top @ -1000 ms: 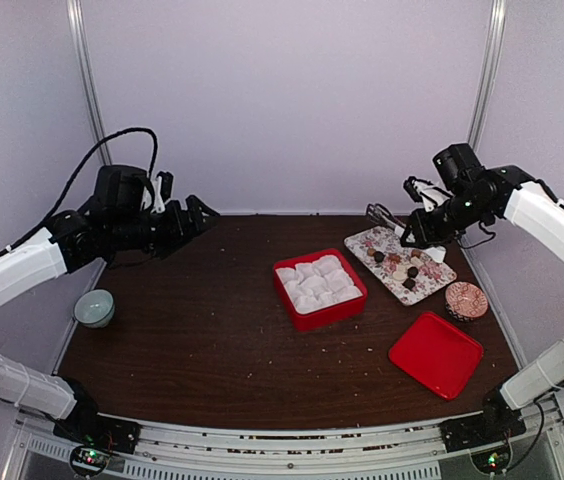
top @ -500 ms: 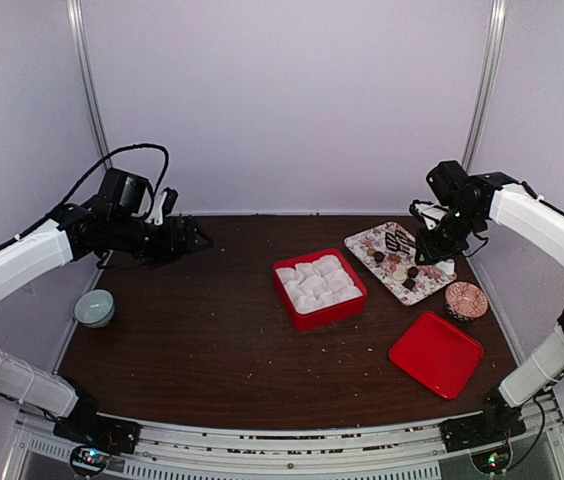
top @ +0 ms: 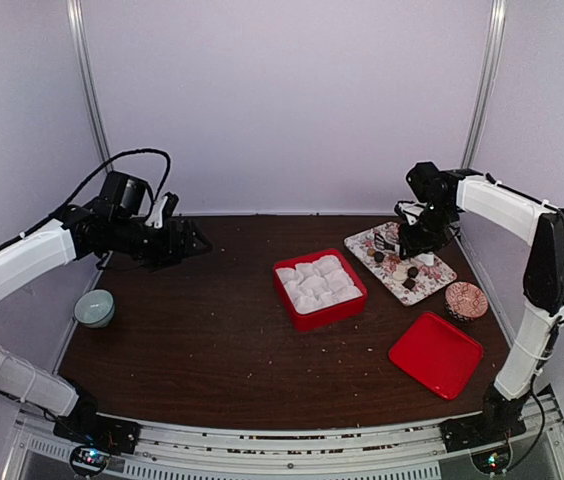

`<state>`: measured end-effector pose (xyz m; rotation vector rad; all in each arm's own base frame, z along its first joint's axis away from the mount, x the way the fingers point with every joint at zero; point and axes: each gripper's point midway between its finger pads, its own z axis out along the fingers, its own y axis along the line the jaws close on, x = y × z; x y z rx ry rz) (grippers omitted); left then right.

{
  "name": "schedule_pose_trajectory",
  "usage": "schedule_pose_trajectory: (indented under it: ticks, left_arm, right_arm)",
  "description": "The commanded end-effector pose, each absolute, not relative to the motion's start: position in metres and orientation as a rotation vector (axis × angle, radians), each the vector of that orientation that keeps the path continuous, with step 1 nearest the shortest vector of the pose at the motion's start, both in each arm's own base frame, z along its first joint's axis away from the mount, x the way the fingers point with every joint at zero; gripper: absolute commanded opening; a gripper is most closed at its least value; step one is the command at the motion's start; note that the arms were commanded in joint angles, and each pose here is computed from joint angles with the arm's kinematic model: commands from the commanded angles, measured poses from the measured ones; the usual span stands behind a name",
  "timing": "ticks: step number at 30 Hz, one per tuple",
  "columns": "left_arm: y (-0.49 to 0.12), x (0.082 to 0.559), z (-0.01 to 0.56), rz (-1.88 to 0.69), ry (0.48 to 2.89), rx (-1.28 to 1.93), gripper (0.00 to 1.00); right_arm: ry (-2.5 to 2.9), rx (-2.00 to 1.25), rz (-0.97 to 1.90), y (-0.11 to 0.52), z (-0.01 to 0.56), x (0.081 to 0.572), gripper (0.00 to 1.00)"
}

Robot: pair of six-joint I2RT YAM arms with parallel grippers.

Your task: Pack the chocolate

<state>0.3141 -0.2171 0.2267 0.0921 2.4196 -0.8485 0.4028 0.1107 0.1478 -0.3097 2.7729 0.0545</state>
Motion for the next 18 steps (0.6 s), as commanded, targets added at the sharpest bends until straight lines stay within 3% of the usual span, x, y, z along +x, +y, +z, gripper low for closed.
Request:
schedule_pose_trajectory:
  ticks: [1, 18]
  left_arm:
    - [-0.226, 0.327, 0.237, -0.899, 2.369, 0.107, 0.98]
    - [-0.231, 0.338, 0.236, -0.908, 2.371, 0.096, 0.98]
  right_arm:
    - [2.743, -0.288, 0.084, 0.113, 0.155, 0.415, 0.38]
    - [2.812, -0.277, 0.071, 0.112, 0.120, 0.427, 0.41]
